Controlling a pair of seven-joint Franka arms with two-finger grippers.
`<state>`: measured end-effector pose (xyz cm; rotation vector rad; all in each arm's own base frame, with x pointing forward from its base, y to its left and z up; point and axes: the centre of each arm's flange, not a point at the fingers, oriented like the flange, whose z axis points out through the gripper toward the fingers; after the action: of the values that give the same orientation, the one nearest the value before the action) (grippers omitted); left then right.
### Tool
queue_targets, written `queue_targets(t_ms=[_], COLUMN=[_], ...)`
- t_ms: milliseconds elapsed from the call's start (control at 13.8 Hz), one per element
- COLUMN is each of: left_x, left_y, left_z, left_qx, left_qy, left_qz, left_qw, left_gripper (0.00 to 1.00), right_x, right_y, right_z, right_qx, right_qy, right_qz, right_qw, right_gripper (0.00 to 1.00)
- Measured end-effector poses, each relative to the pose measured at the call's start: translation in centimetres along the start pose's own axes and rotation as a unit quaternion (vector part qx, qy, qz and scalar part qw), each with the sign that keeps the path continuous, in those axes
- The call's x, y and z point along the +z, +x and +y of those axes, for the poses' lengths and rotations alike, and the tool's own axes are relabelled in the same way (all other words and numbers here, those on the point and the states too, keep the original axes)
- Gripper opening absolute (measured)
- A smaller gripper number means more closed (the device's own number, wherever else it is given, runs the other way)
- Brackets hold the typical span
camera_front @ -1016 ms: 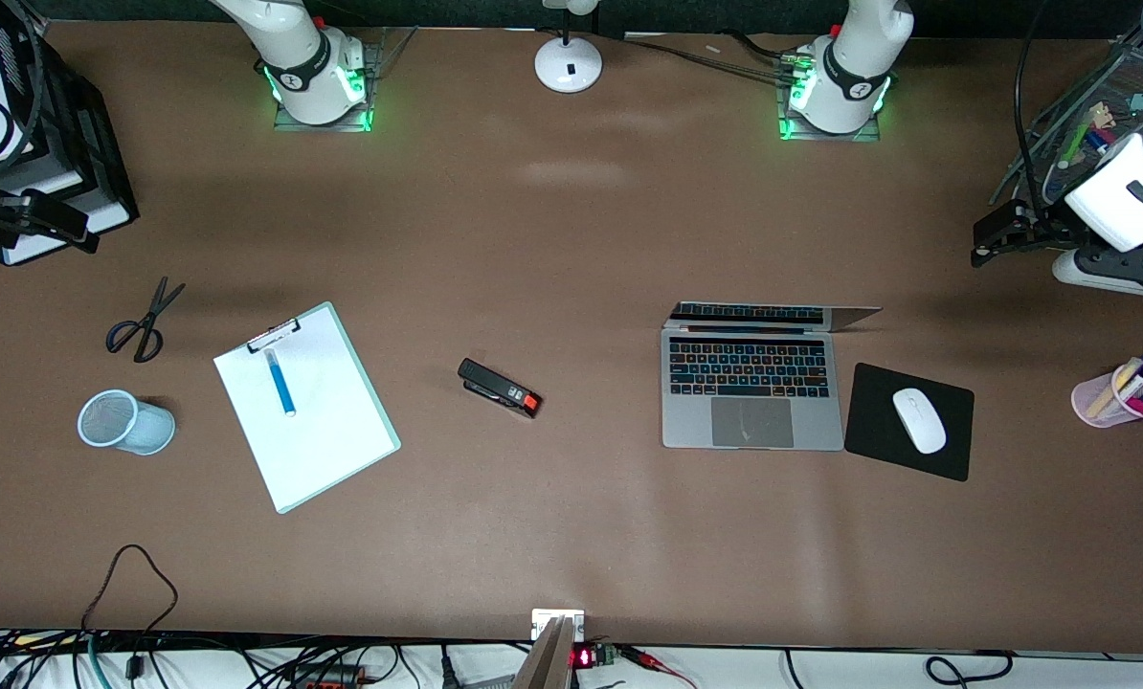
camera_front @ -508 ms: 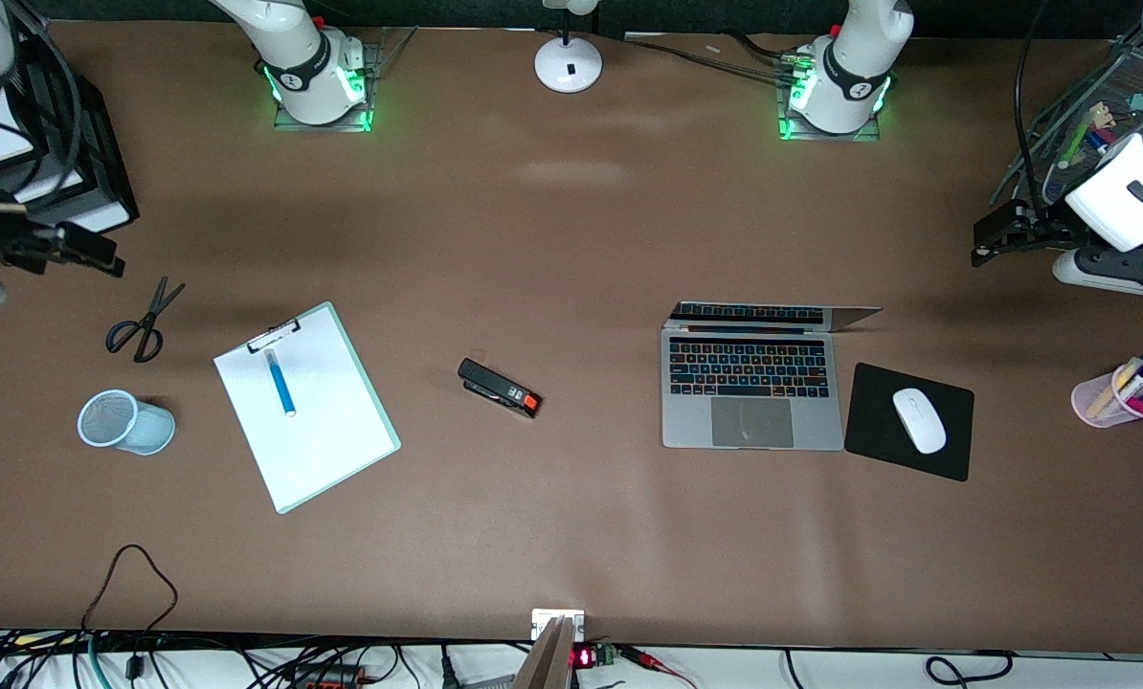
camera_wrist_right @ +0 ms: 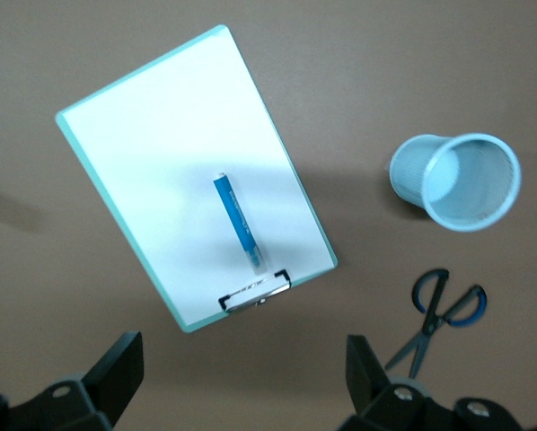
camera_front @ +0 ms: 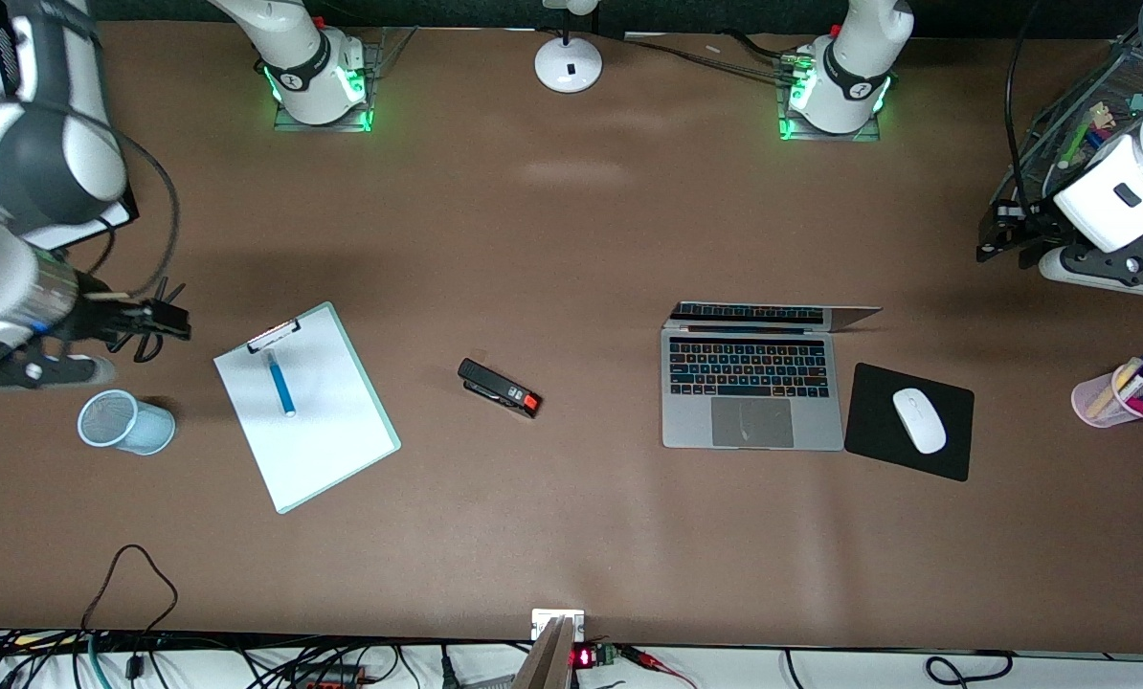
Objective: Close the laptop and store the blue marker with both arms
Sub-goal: 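Reach the right gripper down to the blue marker on the clipboard, then grasp the blue marker with the right gripper while the left gripper reaches the laptop lid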
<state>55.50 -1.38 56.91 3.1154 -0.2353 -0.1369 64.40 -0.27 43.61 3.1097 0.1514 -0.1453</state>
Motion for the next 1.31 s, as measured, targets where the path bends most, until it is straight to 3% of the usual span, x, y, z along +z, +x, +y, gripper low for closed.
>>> queue_targets(t_ms=[218, 363, 653, 944, 1306], left_x=[0.5, 1.0, 1.3, 1.7, 3.2], left_y=[0.0, 0.2, -0.1, -0.8, -0.5], left_z=[0.1, 0.3, 1.7, 6.9, 11.4], left_qx=[0.001, 0.002, 0.008, -0.023, -0.038], left_qy=[-0.003, -0.004, -0.006, -0.028, -0.037], left_qz=[-0.020, -0.029, -0.050, -0.091, -0.103], left_qw=[1.000, 1.000, 0.999, 0.995, 0.993], left_gripper=[0.09, 0.02, 0.01, 0.01, 0.01], right_x=[4.6, 6.8, 10.9, 16.1, 18.9], right_y=[2.0, 2.9, 4.2, 5.3, 5.7], right_z=[-1.0, -2.4, -3.4, -2.8, -3.7], right_qx=[-0.018, -0.029, -0.063, -0.115, -0.130], right_qy=[-0.005, -0.008, -0.014, -0.022, -0.029], right_qz=[-0.008, -0.012, -0.011, 0.008, 0.035], right_qw=[1.000, 0.999, 0.998, 0.993, 0.990], right_gripper=[1.00, 1.00, 1.00, 1.00, 1.00])
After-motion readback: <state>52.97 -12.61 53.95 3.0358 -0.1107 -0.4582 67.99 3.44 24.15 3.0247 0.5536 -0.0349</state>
